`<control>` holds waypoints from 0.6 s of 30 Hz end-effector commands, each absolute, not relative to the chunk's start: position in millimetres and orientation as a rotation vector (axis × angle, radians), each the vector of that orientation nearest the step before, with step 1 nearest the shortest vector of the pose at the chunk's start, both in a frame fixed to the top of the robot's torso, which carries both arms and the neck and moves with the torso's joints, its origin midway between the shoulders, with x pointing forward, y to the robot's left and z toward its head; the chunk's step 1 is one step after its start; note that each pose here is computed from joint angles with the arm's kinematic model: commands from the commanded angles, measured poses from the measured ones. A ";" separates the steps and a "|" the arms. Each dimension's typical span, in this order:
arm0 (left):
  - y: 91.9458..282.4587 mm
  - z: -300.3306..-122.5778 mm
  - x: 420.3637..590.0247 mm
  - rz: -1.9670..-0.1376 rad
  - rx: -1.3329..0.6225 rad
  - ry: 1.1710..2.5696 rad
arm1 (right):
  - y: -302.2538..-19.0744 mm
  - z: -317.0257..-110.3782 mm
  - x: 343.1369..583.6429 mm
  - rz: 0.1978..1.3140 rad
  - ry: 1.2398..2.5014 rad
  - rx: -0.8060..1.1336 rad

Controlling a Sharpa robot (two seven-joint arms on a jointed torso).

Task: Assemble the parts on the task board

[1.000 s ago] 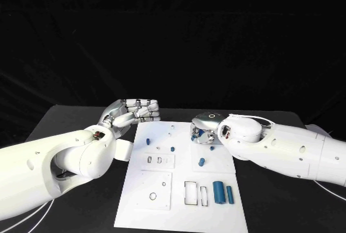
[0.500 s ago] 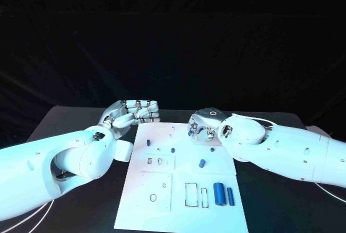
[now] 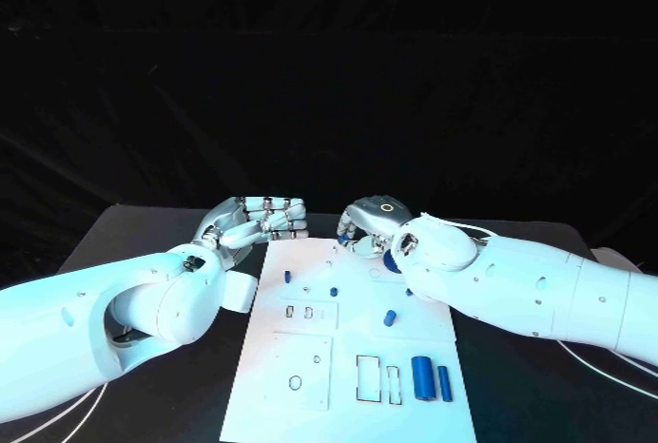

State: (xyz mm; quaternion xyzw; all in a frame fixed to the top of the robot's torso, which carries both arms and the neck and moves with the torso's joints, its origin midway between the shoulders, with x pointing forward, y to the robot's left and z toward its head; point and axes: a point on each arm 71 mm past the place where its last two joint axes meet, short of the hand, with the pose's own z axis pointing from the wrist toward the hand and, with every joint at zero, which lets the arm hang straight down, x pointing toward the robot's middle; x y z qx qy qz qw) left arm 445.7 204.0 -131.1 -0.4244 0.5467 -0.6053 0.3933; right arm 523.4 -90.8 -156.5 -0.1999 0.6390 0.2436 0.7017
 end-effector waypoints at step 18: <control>201.3 -125.3 446.0 -1.566 -1.051 1.388 | -76.1 -171.3 530.1 0.545 1.479 -0.445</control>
